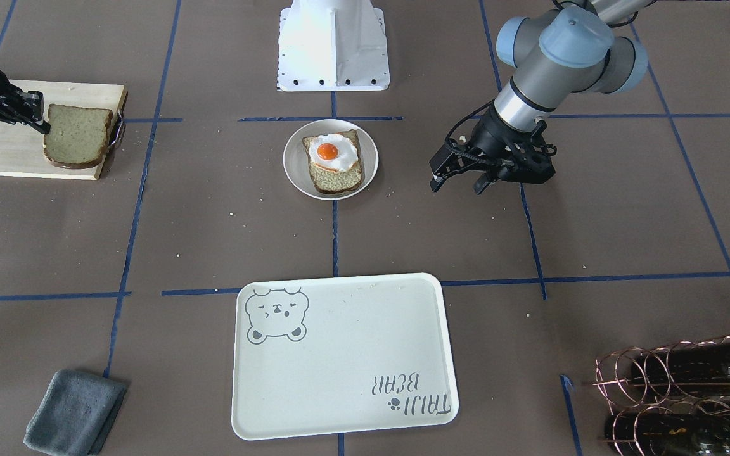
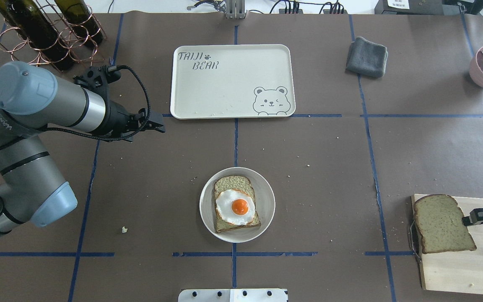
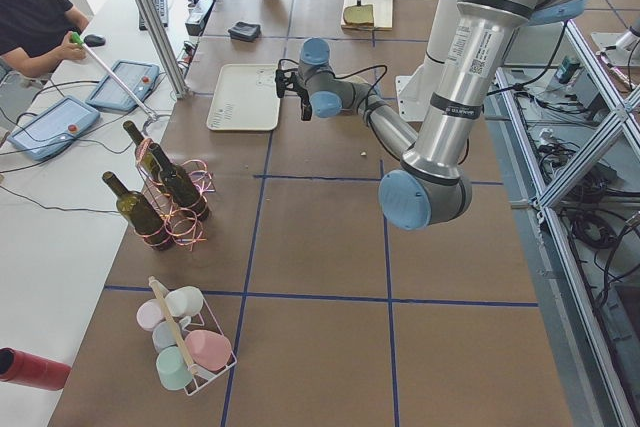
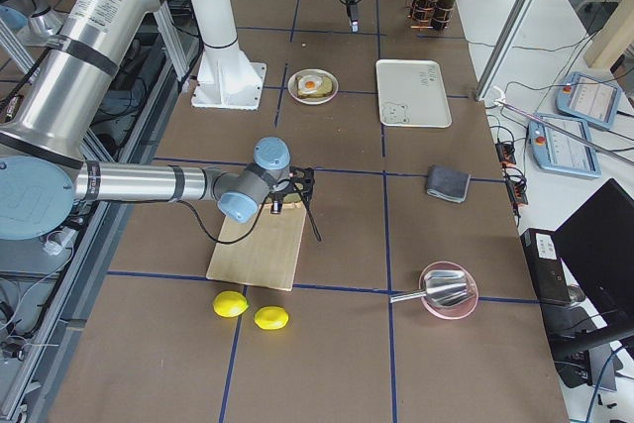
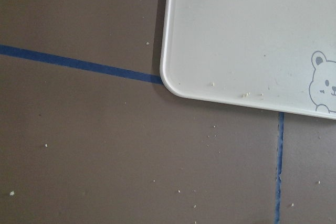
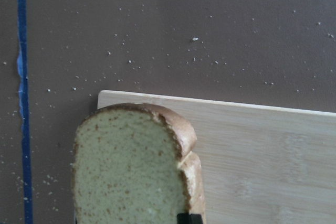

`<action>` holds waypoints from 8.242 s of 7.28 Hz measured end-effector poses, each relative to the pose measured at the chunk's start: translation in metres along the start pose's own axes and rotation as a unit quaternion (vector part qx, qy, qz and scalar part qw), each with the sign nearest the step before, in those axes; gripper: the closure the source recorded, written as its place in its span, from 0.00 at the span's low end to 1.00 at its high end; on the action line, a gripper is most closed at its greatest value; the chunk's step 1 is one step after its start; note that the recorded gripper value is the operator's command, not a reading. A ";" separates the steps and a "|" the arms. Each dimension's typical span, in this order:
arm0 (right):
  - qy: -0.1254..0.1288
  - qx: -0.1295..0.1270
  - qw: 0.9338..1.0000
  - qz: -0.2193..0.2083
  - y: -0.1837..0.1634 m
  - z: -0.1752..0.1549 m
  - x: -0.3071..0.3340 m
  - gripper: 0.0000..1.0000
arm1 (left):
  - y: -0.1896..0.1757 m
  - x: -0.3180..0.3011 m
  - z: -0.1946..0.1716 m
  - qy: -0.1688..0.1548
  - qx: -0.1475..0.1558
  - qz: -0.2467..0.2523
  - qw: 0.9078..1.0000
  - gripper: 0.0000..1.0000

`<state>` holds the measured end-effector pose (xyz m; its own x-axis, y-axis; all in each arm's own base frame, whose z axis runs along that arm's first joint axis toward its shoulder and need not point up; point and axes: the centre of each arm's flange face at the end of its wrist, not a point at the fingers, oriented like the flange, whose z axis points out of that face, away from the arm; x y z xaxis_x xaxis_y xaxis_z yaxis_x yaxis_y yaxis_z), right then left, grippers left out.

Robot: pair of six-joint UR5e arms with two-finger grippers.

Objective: Make sandwich and place on tray

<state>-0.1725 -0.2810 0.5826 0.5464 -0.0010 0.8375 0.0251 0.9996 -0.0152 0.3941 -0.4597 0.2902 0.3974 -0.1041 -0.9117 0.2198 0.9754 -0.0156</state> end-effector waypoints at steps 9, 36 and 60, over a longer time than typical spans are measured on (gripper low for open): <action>-0.178 0.067 0.981 -0.042 -0.101 -0.117 -0.074 1.00 | -0.005 -0.005 0.012 -0.008 0.000 -0.002 1.000 0.00; -0.004 0.048 0.997 0.063 -0.106 0.036 -0.446 0.00 | 0.033 0.029 0.021 -0.008 -0.006 -0.043 0.999 0.03; 0.140 0.006 0.986 -0.096 -0.210 -0.092 -0.120 0.00 | 0.105 0.102 0.059 0.054 -0.033 -0.068 0.996 1.00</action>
<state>-0.1657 -0.4937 0.4351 0.7420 -0.1961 0.6410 0.1415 0.9805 0.1362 0.5102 -0.3792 0.2198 0.2682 -0.2178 -0.9384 0.2043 0.9648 -0.1655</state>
